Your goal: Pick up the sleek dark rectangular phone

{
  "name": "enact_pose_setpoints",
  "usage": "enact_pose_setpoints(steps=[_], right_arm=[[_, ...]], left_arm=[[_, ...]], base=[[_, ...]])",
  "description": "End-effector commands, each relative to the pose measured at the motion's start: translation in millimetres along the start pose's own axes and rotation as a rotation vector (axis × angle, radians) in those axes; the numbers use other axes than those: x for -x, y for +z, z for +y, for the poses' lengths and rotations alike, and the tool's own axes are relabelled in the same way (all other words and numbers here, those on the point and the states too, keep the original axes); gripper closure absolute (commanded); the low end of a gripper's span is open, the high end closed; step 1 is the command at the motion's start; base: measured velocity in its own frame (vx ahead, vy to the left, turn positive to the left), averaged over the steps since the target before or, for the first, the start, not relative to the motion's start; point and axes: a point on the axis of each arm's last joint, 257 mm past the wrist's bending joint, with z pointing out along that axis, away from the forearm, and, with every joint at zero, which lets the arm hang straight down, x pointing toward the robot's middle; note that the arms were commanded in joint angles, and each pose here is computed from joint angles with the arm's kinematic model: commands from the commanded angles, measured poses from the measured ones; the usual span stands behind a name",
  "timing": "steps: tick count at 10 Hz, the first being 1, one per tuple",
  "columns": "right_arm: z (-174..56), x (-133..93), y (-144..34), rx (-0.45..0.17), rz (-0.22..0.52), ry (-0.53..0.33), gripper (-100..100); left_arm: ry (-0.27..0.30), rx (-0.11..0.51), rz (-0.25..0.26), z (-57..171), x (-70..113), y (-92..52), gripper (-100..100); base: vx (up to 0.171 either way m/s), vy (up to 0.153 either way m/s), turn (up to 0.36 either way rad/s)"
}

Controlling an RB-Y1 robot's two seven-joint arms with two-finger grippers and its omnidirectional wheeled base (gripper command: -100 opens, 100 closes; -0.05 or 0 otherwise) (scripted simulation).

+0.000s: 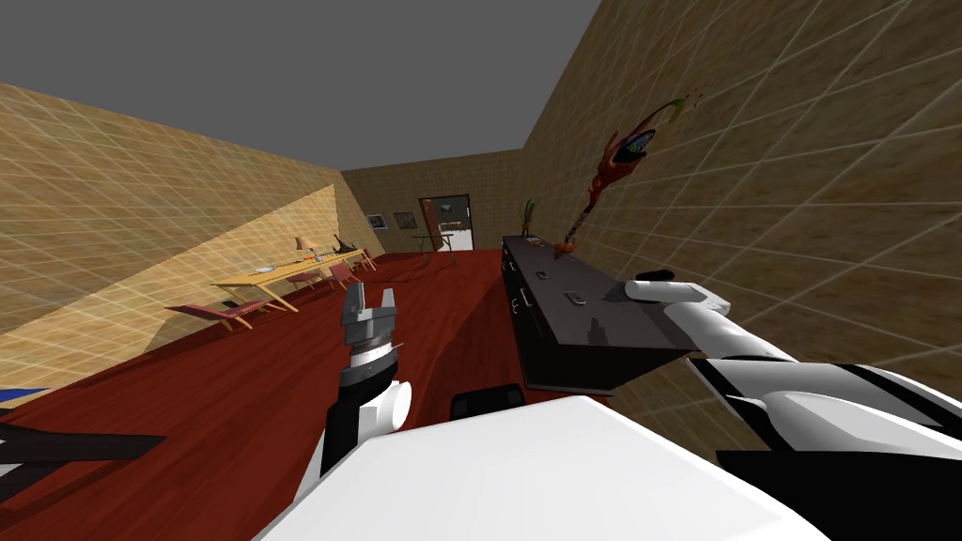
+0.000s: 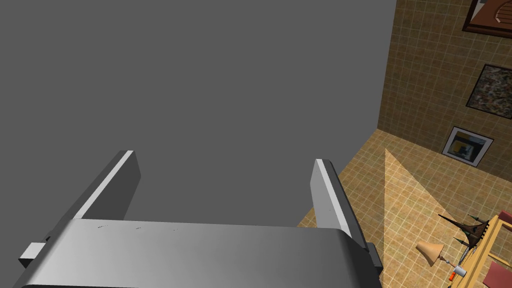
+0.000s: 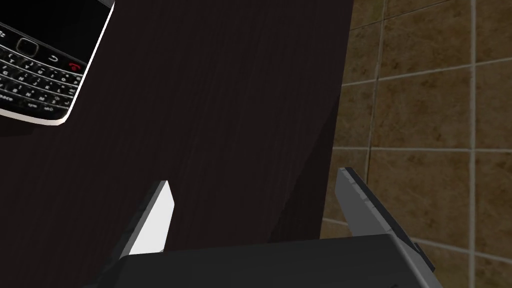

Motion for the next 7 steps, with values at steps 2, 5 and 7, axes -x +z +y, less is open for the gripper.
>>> enact_pose_setpoints(steps=[2,5,7], right_arm=[[-2.4,13.5,-1.5,-0.053,-0.042,0.07,-100],[-13.7,27.7,-3.8,-0.126,-0.092,0.132,-100],[-18.9,35.3,-6.0,-0.17,-0.118,0.191,-100]], left_arm=[[0.0,0.0,0.0,0.0,0.0,0.0,0],[0.0,0.0,0.0,0.0,0.0,0.0,0],[0.0,0.0,0.0,0.0,0.0,0.0,0]], base=[[0.045,0.029,0.025],[0.084,0.025,0.032],[0.051,0.015,0.016]])
